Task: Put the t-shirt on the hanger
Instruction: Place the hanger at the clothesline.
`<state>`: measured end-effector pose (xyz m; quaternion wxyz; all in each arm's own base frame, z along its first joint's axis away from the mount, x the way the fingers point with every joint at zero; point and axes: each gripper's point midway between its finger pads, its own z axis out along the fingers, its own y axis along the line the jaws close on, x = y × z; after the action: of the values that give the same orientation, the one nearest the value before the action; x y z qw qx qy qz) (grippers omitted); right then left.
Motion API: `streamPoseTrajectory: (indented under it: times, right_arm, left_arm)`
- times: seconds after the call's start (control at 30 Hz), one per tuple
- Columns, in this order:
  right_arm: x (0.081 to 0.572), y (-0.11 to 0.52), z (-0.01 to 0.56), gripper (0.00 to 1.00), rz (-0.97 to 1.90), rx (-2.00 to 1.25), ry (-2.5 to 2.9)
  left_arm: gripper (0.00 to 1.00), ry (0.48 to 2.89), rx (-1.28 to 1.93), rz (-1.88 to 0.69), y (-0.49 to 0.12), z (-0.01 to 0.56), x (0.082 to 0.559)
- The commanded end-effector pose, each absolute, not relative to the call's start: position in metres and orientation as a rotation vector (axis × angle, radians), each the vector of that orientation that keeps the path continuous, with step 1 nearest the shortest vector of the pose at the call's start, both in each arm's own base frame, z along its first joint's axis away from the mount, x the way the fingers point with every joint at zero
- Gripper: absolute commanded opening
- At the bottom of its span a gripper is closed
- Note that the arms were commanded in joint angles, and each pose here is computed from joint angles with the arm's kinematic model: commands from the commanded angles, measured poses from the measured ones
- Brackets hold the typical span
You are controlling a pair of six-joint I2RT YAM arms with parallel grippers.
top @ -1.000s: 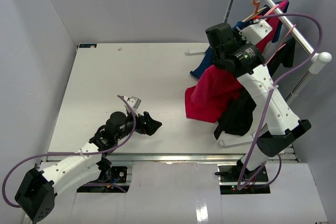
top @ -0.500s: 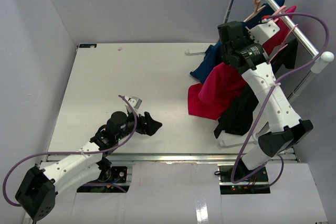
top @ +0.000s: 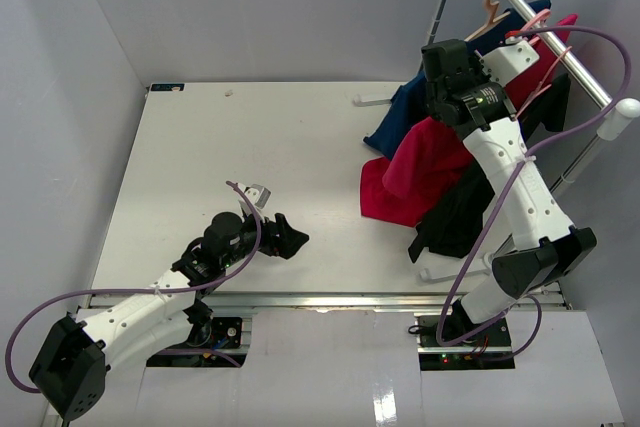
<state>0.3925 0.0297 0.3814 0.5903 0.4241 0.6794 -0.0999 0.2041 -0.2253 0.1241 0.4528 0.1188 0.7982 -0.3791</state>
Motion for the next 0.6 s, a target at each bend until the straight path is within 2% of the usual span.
streamPoseTrajectory:
  times: [0.0,0.33,0.47,0.57]
  right_arm:
    - [0.396,0.02,0.408,0.08,-0.164,1.069,1.467]
    - [0.398,0.015,0.392,0.09,-0.209,1.056,1.503]
    - [0.404,0.023,0.397,0.28,-0.185,0.974,1.549]
    - [0.4,0.03,0.409,0.49,-0.118,0.917,1.554]
  left_arm:
    - [0.98,1.949,0.31,-0.964,-0.229,0.128,0.201]
    - [0.98,1.948,0.311,-0.969,-0.229,0.129,0.2]
    - [0.98,1.949,0.311,-0.962,-0.228,0.128,0.201]
    - [0.98,1.946,0.31,-0.963,-0.228,0.129,0.201]
